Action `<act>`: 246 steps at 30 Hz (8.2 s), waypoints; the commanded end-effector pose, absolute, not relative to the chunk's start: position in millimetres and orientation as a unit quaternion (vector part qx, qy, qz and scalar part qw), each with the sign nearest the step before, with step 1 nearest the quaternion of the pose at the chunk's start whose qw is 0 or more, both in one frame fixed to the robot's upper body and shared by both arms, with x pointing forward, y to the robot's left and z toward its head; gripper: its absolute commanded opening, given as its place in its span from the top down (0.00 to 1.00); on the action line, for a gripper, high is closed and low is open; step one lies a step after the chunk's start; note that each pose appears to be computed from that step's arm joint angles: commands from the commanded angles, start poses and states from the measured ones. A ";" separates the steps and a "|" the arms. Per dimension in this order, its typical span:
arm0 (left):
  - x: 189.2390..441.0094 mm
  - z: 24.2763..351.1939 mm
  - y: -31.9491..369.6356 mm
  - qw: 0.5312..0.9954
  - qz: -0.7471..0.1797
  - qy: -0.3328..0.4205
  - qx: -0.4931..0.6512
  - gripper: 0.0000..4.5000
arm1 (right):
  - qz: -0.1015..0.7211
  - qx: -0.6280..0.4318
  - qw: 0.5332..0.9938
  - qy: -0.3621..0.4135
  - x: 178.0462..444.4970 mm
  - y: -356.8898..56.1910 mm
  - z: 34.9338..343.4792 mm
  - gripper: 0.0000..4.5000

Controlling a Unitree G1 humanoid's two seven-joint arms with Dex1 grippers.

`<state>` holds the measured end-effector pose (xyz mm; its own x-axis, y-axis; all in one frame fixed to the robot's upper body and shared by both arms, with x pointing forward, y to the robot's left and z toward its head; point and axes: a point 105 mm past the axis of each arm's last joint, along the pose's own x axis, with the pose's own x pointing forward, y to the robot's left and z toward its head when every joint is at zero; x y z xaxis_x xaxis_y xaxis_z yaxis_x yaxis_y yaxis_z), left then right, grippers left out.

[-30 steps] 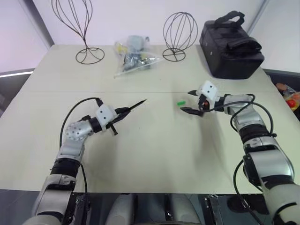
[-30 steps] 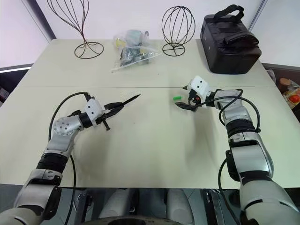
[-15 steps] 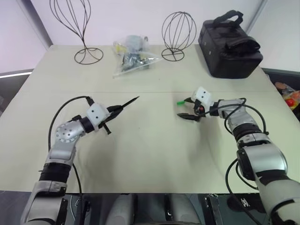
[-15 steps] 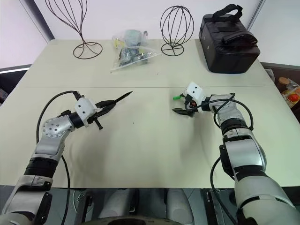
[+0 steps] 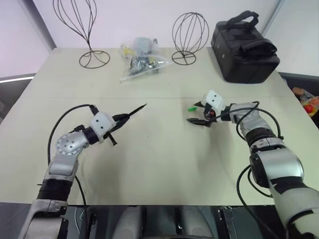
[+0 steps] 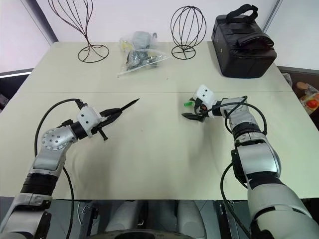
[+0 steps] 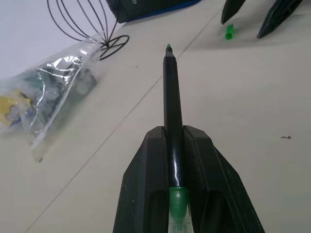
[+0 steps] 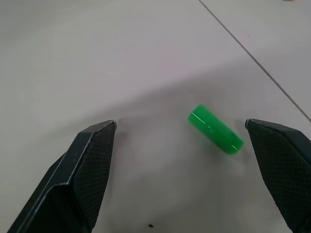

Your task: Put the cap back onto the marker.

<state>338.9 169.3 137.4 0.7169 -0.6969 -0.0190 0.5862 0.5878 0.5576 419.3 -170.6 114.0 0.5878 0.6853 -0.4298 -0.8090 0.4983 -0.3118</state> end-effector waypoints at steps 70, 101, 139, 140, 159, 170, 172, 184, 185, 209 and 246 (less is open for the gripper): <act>348.8 146.1 165.1 0.863 -0.409 -0.114 0.273 0.99 | 0.258 -0.102 0.961 0.018 340.1 -130.5 144.4 0.03; 336.8 148.9 163.0 0.789 -0.524 -0.096 0.308 0.99 | 0.399 -0.098 0.911 0.046 303.5 -83.7 119.6 0.03; 332.4 157.6 162.3 0.781 -0.523 -0.097 0.327 0.99 | 0.390 -0.089 0.912 0.088 308.0 -87.9 62.9 0.03; 332.5 157.8 161.5 0.781 -0.523 -0.098 0.327 0.99 | 0.390 -0.089 0.912 0.089 307.6 -87.8 61.8 0.03; 333.6 159.2 157.1 0.781 -0.523 -0.106 0.324 1.00 | 0.395 -0.110 0.907 0.099 301.1 -91.1 56.5 0.60; 333.1 155.9 156.1 0.784 -0.520 -0.106 0.320 1.00 | 0.402 -0.123 0.902 0.102 303.2 -87.2 53.9 0.75; 333.0 155.6 156.3 0.785 -0.520 -0.106 0.320 1.00 | 0.403 -0.124 0.901 0.103 303.7 -86.9 53.4 0.75; 330.3 150.2 156.3 0.785 -0.521 -0.103 0.319 1.00 | 0.406 -0.125 0.899 0.104 305.7 -87.7 54.0 0.99; 330.2 149.7 156.5 0.785 -0.522 -0.102 0.319 1.00 | 0.406 -0.126 0.899 0.103 305.6 -87.7 54.3 0.99; 335.8 130.6 137.1 0.660 -0.621 -0.143 0.399 1.00 | 0.403 -0.412 0.817 0.008 276.8 -132.1 135.7 0.99; 339.3 146.3 122.1 0.650 -0.602 -0.225 0.406 1.00 | 0.445 -0.396 0.802 -0.048 273.6 -97.7 161.1 0.99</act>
